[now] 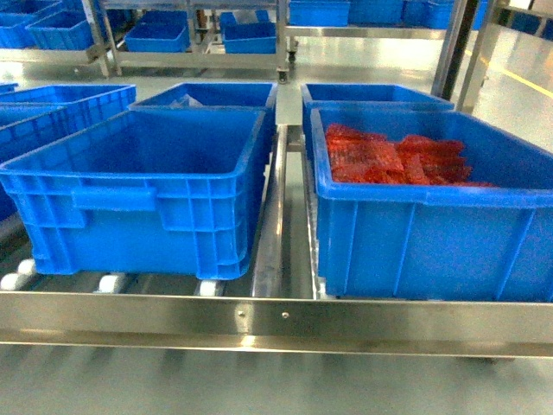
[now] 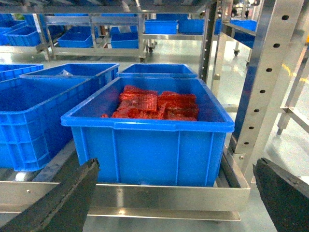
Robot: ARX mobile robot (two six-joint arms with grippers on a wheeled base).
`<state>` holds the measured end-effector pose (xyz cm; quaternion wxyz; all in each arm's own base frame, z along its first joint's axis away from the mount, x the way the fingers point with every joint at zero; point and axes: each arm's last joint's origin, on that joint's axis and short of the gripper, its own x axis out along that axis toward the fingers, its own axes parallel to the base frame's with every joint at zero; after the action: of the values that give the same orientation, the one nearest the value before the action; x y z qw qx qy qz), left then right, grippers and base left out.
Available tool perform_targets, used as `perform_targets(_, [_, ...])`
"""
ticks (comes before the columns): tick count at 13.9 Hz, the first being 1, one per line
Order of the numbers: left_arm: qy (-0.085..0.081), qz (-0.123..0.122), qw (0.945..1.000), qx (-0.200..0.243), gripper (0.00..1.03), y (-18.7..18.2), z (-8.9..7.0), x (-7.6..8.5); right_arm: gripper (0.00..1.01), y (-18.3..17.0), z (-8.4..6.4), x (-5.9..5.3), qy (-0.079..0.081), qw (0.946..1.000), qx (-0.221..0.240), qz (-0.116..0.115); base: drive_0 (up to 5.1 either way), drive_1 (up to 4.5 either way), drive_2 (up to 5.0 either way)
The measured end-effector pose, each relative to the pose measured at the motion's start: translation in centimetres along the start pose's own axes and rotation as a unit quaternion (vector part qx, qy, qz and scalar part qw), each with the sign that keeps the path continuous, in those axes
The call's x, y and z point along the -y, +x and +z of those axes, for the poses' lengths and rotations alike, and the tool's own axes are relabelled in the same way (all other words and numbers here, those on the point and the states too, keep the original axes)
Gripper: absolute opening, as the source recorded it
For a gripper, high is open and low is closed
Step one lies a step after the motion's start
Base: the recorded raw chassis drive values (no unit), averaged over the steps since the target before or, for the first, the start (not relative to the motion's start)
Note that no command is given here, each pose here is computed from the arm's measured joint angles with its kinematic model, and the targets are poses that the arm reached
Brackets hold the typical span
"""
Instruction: Pick blue part to blue bin on bottom shelf
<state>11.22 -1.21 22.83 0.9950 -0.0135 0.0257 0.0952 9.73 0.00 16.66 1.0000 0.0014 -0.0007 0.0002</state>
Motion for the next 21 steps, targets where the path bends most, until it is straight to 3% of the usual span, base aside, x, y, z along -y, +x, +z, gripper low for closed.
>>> perform_targets(10, [0.0, -0.001, 1.0, -0.001, 0.43, 0.01, -0.05, 0.01, 0.98, 0.0, 0.0, 0.0, 0.0, 1.0, 0.0, 0.0, 0.0, 0.0, 0.0])
perform_targets(21, [0.0, 0.0, 1.0, -0.001, 0.43, 0.01, -0.05, 0.0, 0.98, 0.0, -0.01, 0.0, 0.0, 1.0, 0.0, 0.0, -0.1, 4.09, -4.2])
